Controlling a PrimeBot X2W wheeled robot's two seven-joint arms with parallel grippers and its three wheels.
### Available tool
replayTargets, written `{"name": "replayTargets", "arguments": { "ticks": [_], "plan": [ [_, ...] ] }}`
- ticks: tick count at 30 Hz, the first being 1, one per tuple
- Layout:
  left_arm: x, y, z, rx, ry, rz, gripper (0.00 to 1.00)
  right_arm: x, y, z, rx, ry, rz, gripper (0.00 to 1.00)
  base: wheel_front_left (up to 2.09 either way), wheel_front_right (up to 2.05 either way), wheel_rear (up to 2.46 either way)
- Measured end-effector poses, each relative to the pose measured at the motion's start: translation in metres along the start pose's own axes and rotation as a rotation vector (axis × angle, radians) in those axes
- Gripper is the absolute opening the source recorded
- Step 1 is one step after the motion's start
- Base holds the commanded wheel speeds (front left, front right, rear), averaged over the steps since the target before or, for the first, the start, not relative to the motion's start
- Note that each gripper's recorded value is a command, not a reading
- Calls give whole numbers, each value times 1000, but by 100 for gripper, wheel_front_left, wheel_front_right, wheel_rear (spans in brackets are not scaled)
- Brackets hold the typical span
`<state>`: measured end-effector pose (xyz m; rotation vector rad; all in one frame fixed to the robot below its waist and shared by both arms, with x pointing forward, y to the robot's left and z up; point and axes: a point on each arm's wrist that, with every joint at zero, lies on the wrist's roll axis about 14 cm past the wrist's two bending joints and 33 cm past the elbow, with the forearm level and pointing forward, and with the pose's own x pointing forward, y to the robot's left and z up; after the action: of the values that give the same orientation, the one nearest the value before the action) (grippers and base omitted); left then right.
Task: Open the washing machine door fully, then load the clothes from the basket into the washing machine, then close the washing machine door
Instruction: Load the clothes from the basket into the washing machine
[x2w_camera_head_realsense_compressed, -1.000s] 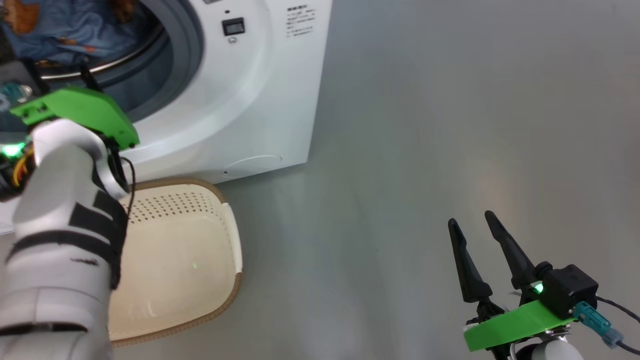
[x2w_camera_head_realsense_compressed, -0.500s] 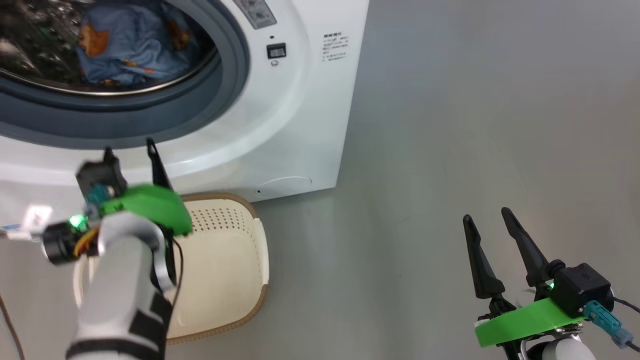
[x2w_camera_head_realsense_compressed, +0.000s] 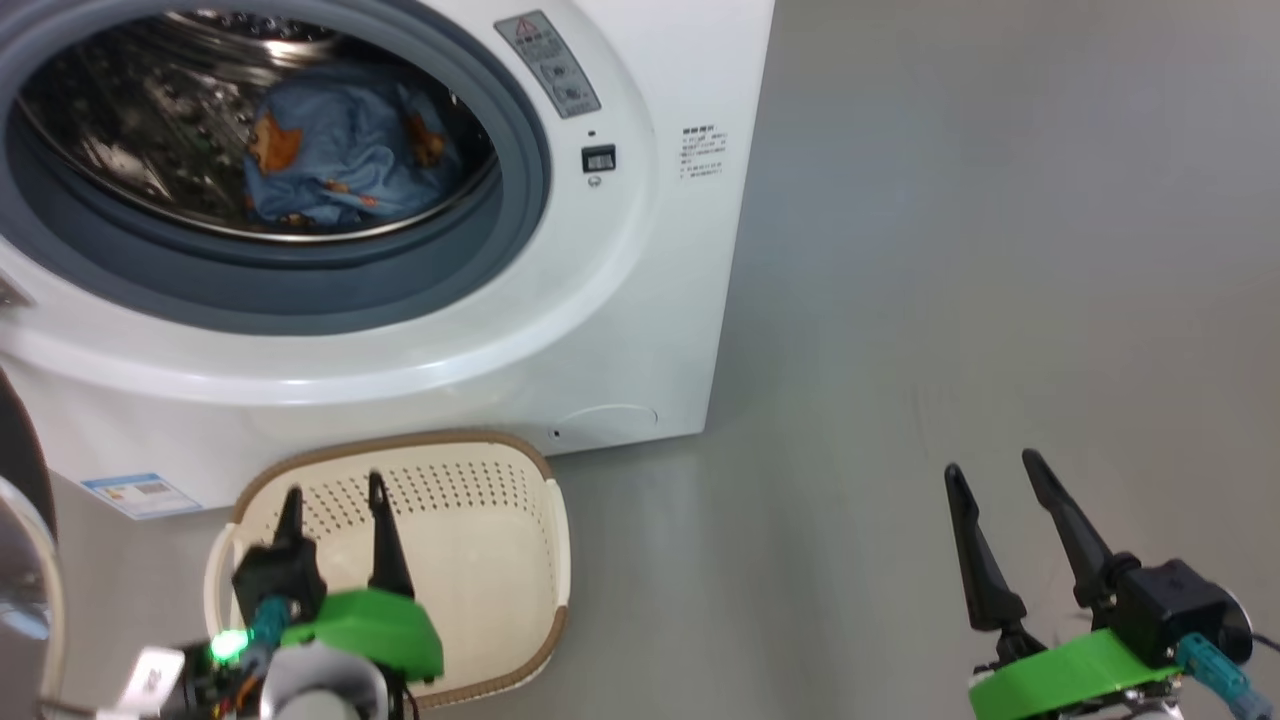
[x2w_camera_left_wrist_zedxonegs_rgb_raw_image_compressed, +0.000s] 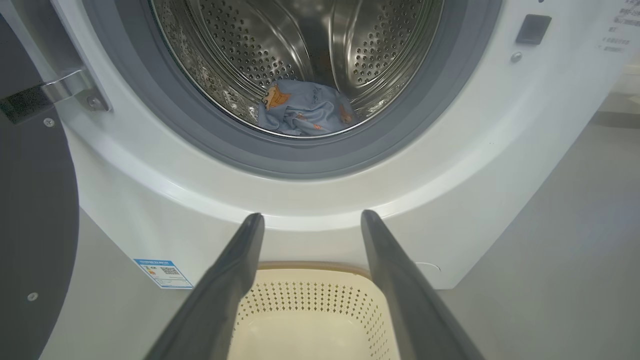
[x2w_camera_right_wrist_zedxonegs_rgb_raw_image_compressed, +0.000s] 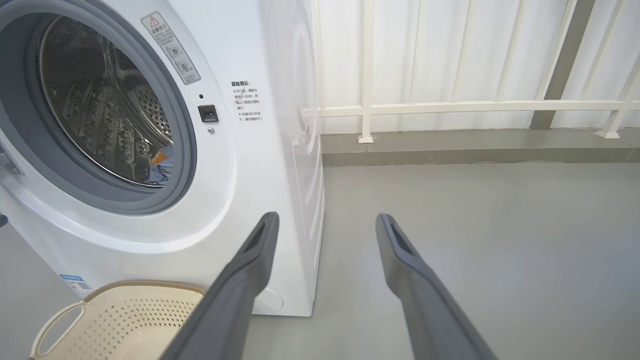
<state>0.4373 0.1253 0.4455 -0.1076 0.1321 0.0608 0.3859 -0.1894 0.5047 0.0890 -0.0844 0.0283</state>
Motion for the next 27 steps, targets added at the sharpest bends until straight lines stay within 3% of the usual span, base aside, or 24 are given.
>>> {"name": "replayTargets", "arguments": {
  "ticks": [14, 27],
  "plan": [
    [-54, 34, 20, -50, -78, 81, 100, -20, 4, 12, -16, -27, 11, 100, 0, 0, 0],
    [-70, 25, 35, -61, -130, 34, 100, -31, 4, 17, -17, -36, 9, 100, 0, 0, 0]
  ]
}}
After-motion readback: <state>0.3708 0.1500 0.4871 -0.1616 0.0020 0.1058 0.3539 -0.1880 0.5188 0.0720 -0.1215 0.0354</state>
